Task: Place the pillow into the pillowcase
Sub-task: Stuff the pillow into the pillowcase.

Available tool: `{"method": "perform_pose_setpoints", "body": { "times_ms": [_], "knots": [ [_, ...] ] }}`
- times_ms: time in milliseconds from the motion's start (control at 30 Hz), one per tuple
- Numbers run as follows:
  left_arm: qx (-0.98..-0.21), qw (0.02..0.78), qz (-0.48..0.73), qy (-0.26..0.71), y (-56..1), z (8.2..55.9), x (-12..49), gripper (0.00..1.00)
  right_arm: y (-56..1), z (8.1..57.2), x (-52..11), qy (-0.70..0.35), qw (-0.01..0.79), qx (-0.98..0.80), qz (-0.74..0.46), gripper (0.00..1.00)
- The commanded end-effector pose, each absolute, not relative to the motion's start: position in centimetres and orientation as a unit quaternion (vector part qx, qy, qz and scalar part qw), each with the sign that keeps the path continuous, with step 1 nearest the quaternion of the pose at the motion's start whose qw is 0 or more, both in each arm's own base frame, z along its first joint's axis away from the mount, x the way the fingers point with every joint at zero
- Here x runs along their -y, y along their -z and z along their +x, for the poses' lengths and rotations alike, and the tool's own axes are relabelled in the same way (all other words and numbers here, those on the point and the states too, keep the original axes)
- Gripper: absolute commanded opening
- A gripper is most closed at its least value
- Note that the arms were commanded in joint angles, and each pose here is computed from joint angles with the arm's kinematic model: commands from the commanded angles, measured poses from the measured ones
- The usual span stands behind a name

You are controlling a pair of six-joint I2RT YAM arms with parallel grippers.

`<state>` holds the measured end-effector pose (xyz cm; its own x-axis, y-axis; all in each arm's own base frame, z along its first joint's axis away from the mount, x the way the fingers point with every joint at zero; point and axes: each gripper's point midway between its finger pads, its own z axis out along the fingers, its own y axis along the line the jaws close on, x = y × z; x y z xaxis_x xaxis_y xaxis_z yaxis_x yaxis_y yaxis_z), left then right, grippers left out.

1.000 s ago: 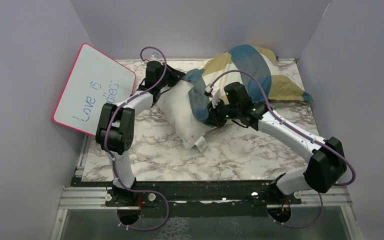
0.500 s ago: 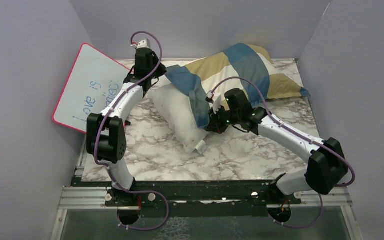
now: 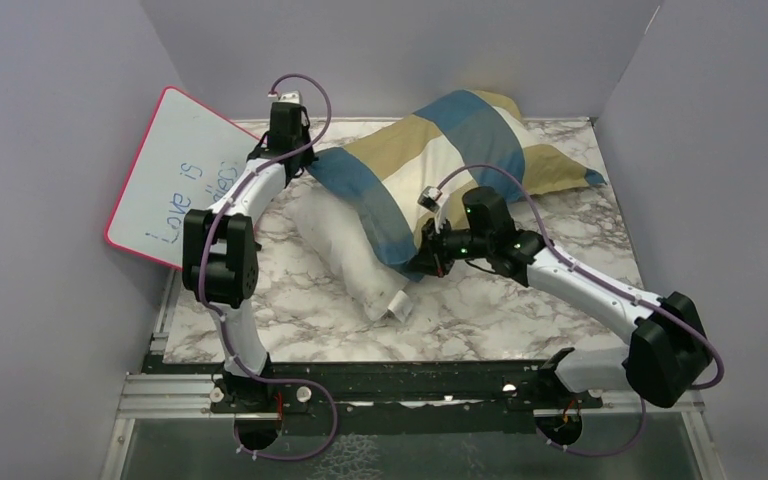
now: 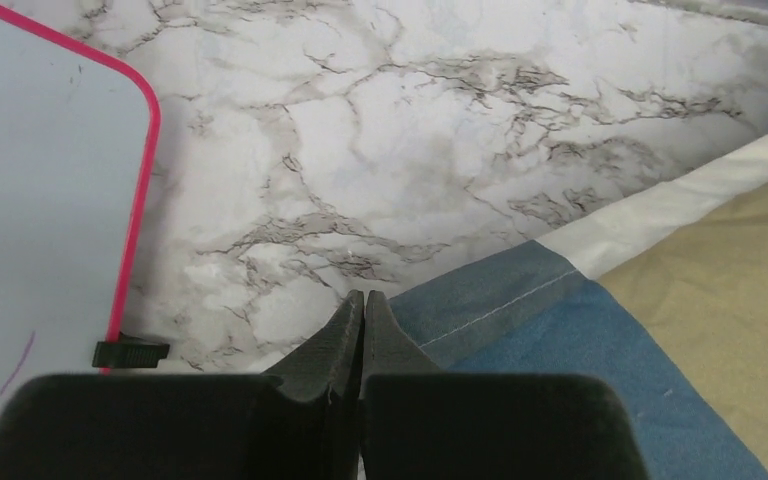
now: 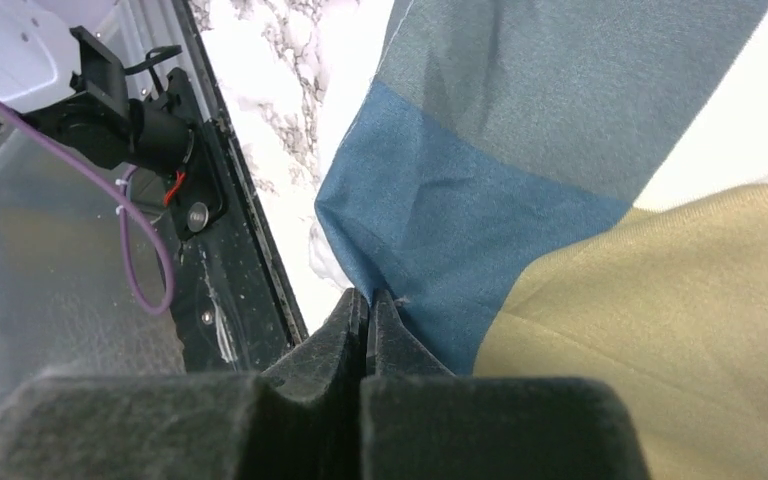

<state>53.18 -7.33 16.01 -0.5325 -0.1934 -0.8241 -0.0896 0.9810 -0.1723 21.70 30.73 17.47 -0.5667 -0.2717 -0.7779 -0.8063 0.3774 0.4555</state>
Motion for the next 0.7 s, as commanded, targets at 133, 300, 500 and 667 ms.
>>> {"method": "perform_pose_setpoints", "body": {
  "times_ms": [133, 300, 500, 667],
  "knots": [
    [-0.871, 0.484, -0.066, -0.046, -17.6, 55.4, 3.8, 0.00, -16.2, 17.1, -29.5, -0.481, 0.272, -0.747, -0.369, 0.06],
    [-0.868, 0.491, -0.062, -0.040, -20.0, 53.7, 3.8, 0.34, -16.3, 18.2, -29.2, -0.463, 0.274, -0.781, -0.318, 0.50],
    [-0.835, 0.544, 0.043, 0.070, -26.0, 49.4, 8.9, 0.56, -22.0, 21.2, -28.5, -0.434, 0.362, -0.788, -0.245, 0.74],
    [-0.756, 0.615, 0.197, 0.107, -30.1, 42.9, 15.1, 0.58, -23.9, 25.6, -25.8, -0.357, 0.429, -0.813, -0.166, 0.85]
  ]
}}
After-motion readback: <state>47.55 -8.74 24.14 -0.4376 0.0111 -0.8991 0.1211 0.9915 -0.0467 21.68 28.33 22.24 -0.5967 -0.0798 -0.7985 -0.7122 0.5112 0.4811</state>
